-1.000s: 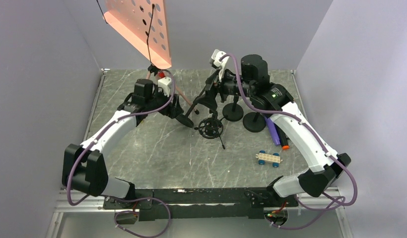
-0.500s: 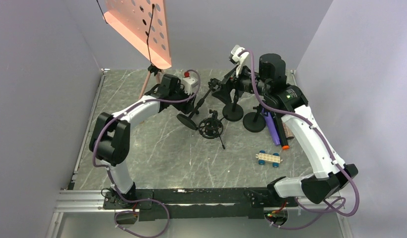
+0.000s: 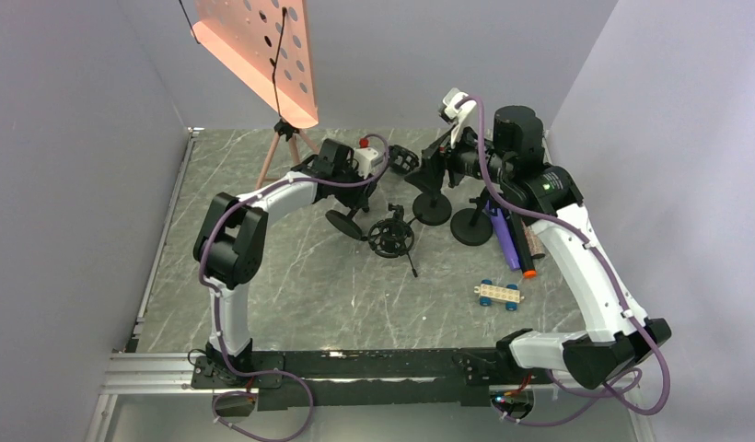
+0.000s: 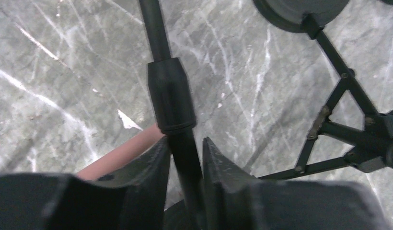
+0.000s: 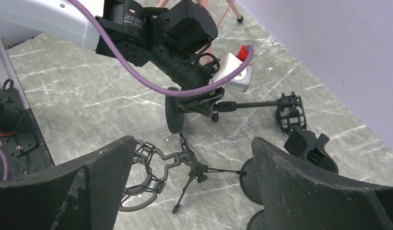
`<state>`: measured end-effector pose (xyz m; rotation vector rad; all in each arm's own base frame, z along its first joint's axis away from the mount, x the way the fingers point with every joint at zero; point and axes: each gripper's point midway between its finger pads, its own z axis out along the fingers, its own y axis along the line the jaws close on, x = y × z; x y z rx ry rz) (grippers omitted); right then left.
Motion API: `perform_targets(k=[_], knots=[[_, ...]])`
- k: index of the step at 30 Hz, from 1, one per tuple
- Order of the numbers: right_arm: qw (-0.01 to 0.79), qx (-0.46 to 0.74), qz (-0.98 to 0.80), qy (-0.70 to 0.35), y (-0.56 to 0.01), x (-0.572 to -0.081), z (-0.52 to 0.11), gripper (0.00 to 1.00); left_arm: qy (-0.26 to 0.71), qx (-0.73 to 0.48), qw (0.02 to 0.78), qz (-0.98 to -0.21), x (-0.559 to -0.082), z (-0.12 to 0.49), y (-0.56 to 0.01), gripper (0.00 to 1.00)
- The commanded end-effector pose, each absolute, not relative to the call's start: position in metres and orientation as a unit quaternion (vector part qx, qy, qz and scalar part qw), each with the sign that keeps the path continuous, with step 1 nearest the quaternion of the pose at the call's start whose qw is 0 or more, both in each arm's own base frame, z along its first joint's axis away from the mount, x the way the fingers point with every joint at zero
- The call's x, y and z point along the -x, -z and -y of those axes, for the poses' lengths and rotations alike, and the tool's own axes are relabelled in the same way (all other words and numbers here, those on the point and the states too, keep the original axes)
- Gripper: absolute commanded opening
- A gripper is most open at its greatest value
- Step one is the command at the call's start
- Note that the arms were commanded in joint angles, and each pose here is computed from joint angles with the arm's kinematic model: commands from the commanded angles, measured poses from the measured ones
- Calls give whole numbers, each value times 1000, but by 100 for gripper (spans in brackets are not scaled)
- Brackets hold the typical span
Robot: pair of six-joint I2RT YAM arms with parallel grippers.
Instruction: Remove the microphone from the stand
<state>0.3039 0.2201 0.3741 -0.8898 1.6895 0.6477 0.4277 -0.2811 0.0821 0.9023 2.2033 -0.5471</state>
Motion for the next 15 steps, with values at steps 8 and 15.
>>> perform_targets(k=[8,15], knots=[[495,378,-736,-266,-343,-309,-218,99,221,-370,393,-812,-418,284,-119,0],[441,380,-766,-273,-325,-335,-228,100,229,-341,475,-778,-405,274,-176,0]])
